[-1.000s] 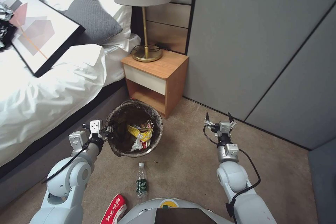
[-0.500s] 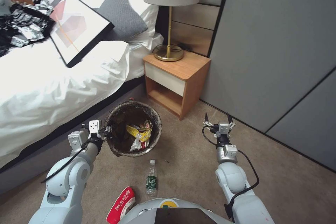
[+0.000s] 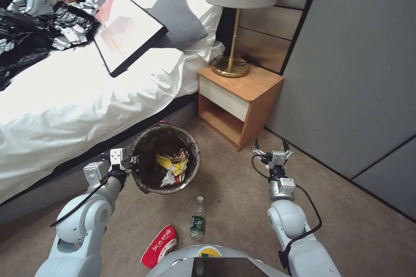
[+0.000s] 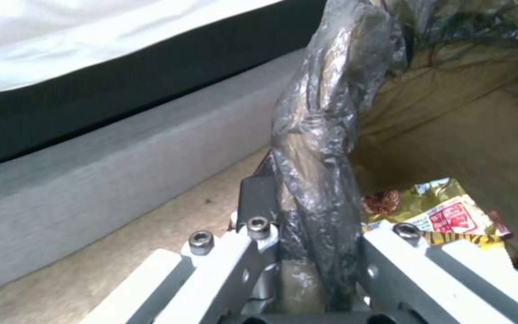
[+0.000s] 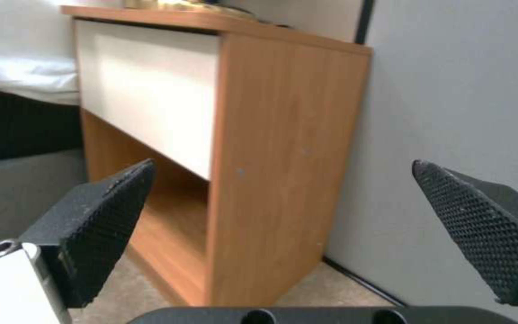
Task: Pick up the trash bin, then pick up the garbage from the floor and place it into the trash bin.
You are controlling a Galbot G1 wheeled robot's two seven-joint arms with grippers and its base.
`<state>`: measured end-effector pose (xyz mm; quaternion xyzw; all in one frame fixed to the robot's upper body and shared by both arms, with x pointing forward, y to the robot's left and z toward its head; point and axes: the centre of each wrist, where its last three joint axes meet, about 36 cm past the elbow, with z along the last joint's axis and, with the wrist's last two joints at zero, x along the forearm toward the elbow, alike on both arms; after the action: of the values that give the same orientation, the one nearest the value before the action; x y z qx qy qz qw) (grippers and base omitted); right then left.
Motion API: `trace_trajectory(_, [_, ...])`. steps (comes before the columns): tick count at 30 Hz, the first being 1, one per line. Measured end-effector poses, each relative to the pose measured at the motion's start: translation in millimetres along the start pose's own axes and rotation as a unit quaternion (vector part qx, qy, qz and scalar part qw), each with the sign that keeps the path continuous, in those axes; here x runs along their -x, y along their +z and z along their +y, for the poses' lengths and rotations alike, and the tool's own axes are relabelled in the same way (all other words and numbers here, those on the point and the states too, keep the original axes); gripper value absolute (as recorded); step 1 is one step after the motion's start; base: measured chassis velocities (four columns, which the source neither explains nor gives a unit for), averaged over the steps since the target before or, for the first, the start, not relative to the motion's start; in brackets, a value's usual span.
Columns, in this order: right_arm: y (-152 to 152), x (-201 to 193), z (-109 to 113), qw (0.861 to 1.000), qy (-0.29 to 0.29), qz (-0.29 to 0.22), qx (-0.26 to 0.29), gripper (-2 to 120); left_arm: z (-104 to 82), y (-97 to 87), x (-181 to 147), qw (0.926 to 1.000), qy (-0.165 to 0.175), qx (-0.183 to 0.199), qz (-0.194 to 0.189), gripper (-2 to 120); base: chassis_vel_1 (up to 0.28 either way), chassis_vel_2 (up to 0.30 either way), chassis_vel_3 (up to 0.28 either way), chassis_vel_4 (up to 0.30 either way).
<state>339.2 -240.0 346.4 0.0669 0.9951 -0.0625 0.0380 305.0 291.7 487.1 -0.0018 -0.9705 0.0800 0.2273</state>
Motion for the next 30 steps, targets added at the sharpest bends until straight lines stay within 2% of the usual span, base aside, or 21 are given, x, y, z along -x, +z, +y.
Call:
trace_trajectory(9, [0.6,-0.8,-1.7,1.000,0.003,-0.003,-0.001,100,0.3,0.8,1.0,1.0000,0.000,0.001,0.002,0,0.050,0.072,0.053,0.062])
trace_trajectory(30, [1.6,-0.8,0.6,1.000,0.003,0.004,-0.008,100,2.0,5.3,4.1,0.9999,-0.006,0.010,0.008,0,0.004,-0.001,0.000,0.005])
